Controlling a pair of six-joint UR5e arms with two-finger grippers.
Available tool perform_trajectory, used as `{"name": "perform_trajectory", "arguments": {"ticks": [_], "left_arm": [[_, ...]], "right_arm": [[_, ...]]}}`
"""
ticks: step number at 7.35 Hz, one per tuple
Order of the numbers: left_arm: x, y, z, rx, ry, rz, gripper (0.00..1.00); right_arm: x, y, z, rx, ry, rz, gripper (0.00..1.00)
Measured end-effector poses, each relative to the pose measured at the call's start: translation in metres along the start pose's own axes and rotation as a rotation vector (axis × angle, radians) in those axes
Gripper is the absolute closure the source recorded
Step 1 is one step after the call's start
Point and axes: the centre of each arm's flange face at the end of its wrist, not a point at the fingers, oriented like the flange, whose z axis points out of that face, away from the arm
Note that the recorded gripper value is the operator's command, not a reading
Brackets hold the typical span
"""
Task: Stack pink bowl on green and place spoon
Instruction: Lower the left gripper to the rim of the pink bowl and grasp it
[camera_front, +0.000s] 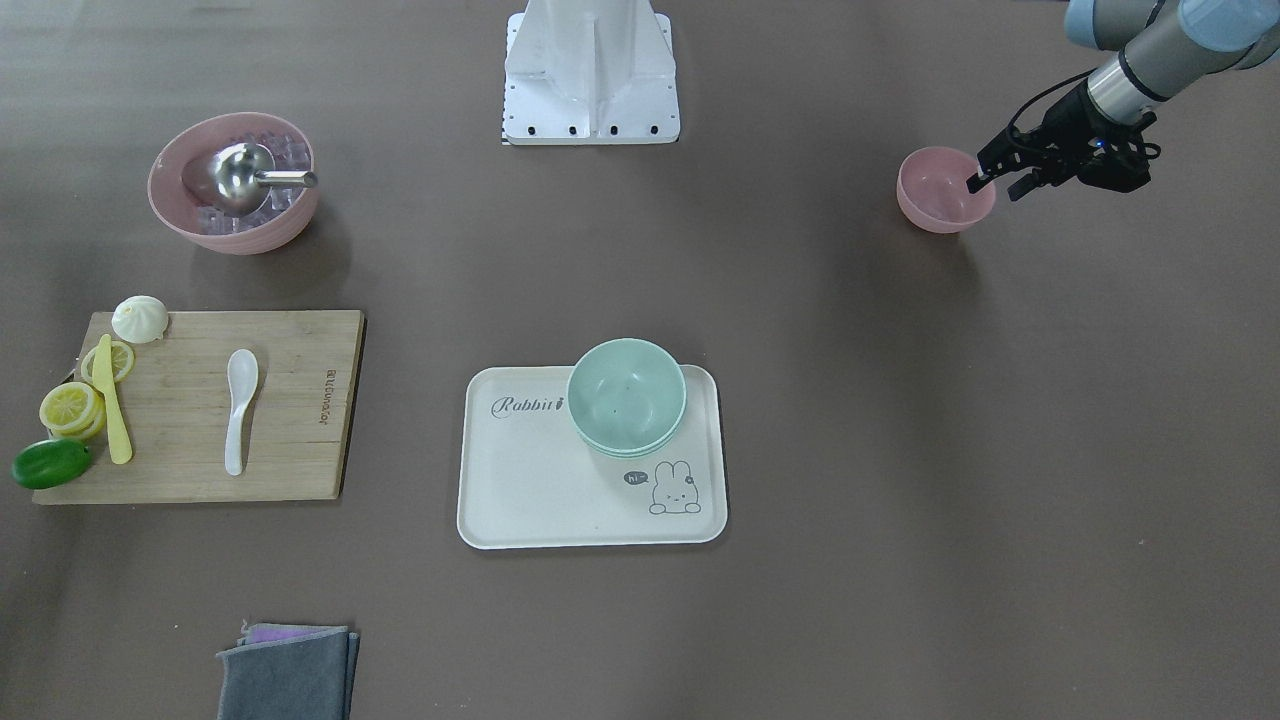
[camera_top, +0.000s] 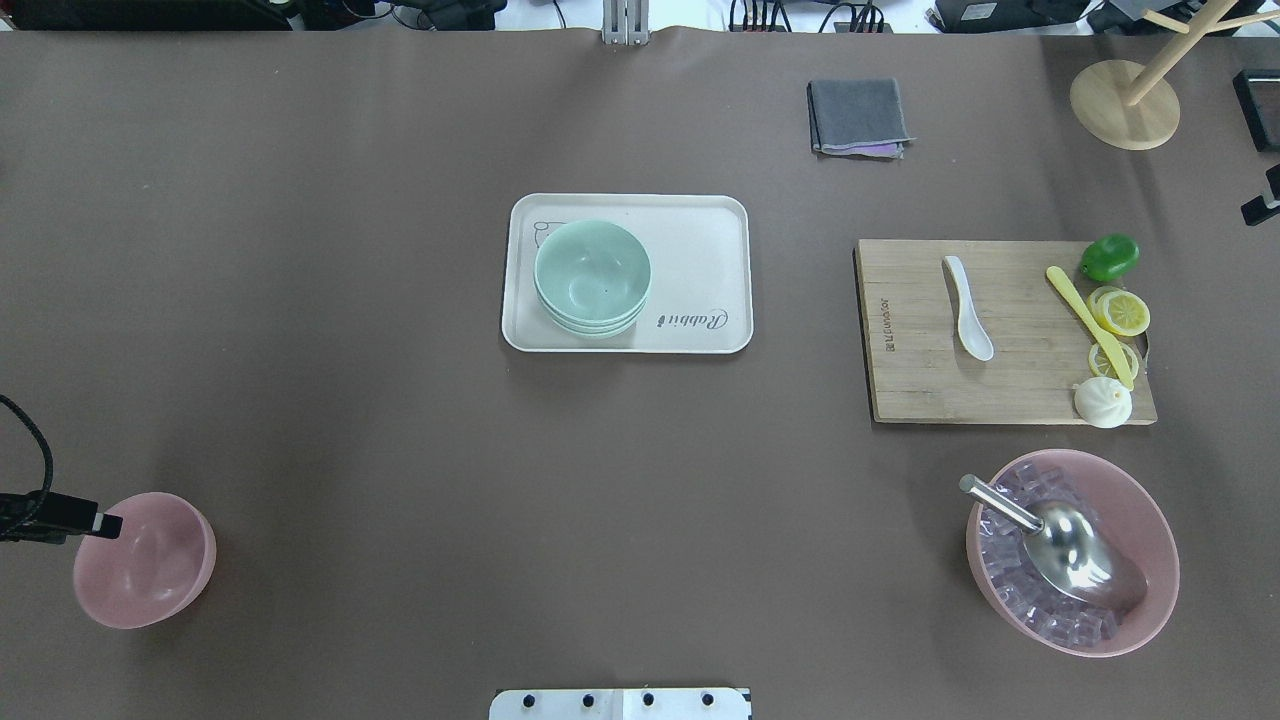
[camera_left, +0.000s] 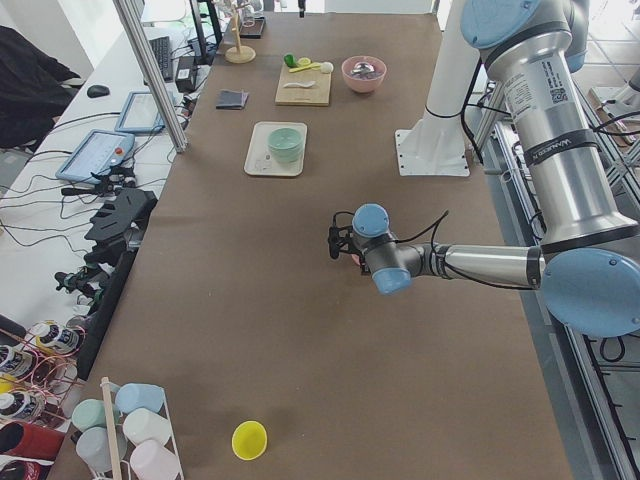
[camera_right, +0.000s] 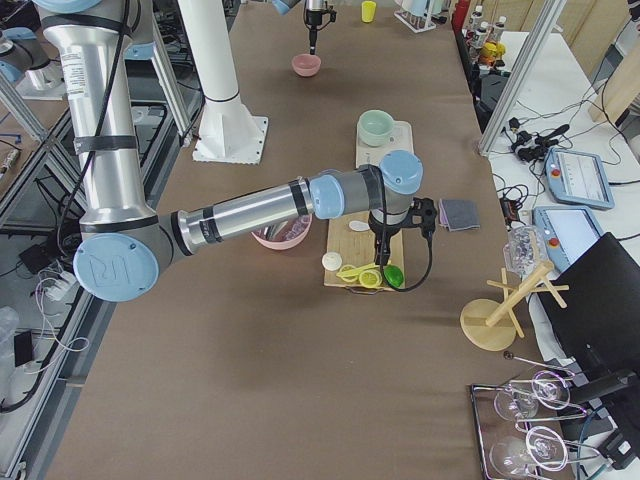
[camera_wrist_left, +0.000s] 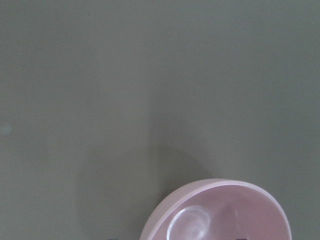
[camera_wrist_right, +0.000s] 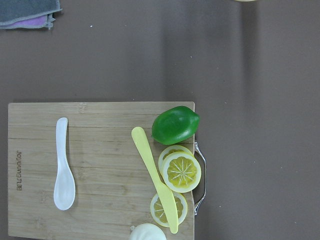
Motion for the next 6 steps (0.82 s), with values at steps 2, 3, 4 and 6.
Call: {"name": "perform_trajectory", "arguments": {"ticks": [2, 3, 4, 6], "left_arm": [[-0.001, 0.003, 0.004, -0.010, -0.005, 0.002, 0.33], [-0.003, 0.003, 0.006, -0.016, -0.010, 0.000, 0.33], [-0.006, 0.005, 0.010, -0.023, -0.017, -0.001, 0.49], [-0.010, 0.007, 0.018, -0.039, -0.028, -0.002, 0.98]], "right_arm": [[-0.001, 0.000, 0.002, -0.001, 0.010, -0.005, 0.01], [-0.003, 0.000, 0.003, -0.002, 0.009, -0.007, 0.01], [-0.004, 0.000, 0.004, -0.004, 0.008, -0.008, 0.01], [-0.006, -0.001, 0.003, -0.004, 0.004, -0.011, 0.01]]}}
